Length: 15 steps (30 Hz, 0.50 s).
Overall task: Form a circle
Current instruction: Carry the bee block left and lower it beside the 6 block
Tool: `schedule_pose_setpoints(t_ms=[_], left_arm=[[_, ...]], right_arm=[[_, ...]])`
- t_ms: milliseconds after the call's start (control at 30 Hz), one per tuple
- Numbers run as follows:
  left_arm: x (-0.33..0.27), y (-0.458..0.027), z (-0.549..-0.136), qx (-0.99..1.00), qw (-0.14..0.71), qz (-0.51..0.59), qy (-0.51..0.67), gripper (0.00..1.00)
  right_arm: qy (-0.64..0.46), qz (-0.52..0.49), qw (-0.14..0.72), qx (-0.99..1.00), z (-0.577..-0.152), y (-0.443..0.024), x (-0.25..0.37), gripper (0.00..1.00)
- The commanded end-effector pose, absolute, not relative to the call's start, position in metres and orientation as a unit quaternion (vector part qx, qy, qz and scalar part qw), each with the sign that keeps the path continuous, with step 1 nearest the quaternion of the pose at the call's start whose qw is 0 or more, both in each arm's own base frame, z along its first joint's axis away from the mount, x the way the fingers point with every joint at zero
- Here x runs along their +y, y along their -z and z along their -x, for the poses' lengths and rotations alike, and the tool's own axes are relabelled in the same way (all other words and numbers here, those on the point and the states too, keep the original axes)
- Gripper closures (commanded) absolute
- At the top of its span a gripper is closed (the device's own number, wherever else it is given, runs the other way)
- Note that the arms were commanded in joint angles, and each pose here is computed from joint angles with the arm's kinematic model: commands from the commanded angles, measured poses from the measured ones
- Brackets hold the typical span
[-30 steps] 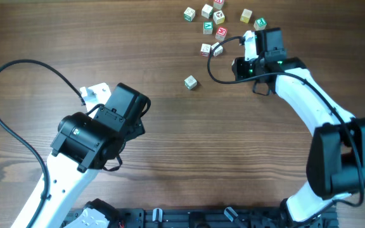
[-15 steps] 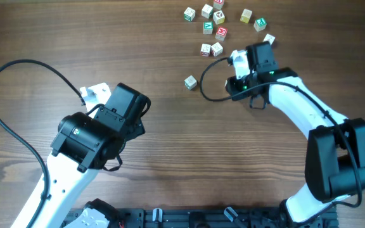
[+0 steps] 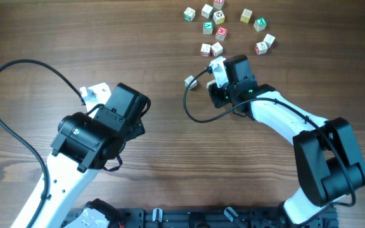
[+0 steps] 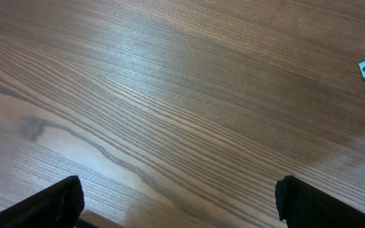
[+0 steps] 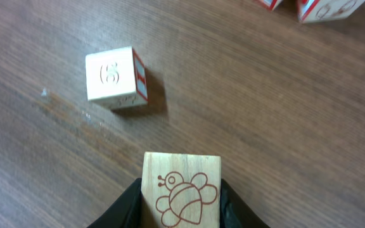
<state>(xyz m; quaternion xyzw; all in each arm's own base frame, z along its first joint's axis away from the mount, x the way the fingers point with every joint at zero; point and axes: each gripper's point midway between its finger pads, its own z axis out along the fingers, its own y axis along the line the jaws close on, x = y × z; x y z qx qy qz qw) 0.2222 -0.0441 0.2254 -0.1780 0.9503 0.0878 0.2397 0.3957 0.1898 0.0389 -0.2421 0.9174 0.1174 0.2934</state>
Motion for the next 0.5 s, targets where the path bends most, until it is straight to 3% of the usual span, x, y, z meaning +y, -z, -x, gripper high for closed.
schedule_pose_setpoints(t_ms=[0,467], left_arm=[[-0.042,-0.226,-0.221,0.950,0.241,0.177,-0.089,0.00],[-0.042,-0.226,-0.221,0.950,0.241,0.177,-0.089,0.00]], right_arm=[[-0.110,0.234,0.300,0.918,-0.402,-0.031,0.189,0.72],[-0.120,0.244,0.266,0.925,-0.391,0.006,0.206,0.71]])
